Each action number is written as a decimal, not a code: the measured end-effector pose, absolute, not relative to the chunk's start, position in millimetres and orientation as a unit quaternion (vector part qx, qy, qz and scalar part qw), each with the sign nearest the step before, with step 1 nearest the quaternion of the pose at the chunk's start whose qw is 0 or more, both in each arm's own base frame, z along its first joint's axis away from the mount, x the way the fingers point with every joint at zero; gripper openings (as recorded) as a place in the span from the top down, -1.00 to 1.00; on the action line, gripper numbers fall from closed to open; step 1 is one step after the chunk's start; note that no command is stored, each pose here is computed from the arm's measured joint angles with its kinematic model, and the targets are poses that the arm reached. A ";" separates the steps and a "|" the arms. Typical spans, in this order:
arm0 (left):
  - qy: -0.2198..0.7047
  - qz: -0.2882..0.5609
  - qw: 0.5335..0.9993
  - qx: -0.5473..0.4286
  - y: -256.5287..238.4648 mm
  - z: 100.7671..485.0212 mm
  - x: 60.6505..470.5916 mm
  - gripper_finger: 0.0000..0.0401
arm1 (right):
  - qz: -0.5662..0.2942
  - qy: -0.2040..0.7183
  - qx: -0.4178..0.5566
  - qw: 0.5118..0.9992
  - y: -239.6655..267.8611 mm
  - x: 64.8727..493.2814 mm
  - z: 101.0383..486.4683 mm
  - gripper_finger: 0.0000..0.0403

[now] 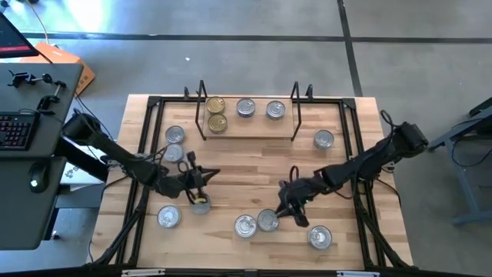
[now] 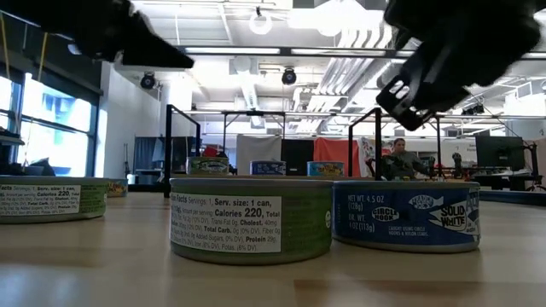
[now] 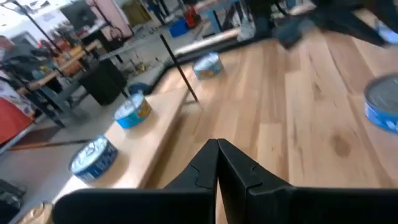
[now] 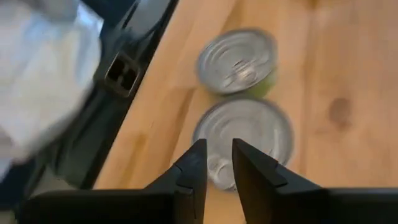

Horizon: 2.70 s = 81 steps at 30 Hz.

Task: Stack canned seafood by type on shelf
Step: Put the blue tuna can on the shelf

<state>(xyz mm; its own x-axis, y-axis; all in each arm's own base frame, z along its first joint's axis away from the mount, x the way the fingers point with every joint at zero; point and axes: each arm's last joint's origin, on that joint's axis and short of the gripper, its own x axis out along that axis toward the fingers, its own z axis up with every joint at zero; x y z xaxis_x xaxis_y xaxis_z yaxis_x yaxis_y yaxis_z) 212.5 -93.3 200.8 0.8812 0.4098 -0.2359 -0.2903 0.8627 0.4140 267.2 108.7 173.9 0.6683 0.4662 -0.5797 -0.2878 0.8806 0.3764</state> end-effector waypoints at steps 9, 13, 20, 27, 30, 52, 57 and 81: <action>0.109 0.168 0.970 0.141 -74.3 210.1 231.7 1.00 | 0.308 0.322 0.037 0.894 107.1 292.3 142.2 0.97; 0.113 0.156 0.973 0.124 -68.7 207.9 235.0 1.00 | 0.340 0.334 0.013 0.879 105.1 313.4 126.9 0.97; 0.119 0.160 0.972 0.122 -65.8 205.1 237.1 1.00 | 0.237 0.381 -0.033 0.893 80.3 343.9 118.6 0.99; 0.119 0.161 0.973 0.117 -65.7 204.9 237.3 1.00 | 0.074 0.365 0.008 0.928 34.3 356.3 121.7 1.00; 0.119 0.161 0.973 0.117 -65.7 204.9 237.3 1.00 | 0.082 0.318 0.008 0.945 24.0 362.4 128.0 1.00; 0.274 0.010 0.958 0.087 -83.2 138.7 247.8 0.44 | 0.001 0.363 -0.047 0.931 61.3 319.9 186.6 0.92; 0.261 0.017 0.960 0.100 -76.3 120.4 262.3 0.28 | 0.073 0.359 -0.099 0.925 69.9 338.4 151.2 0.60; 0.200 0.018 0.966 0.162 -75.2 135.3 272.2 0.24 | 0.044 0.334 -0.260 0.905 63.4 354.8 120.8 0.78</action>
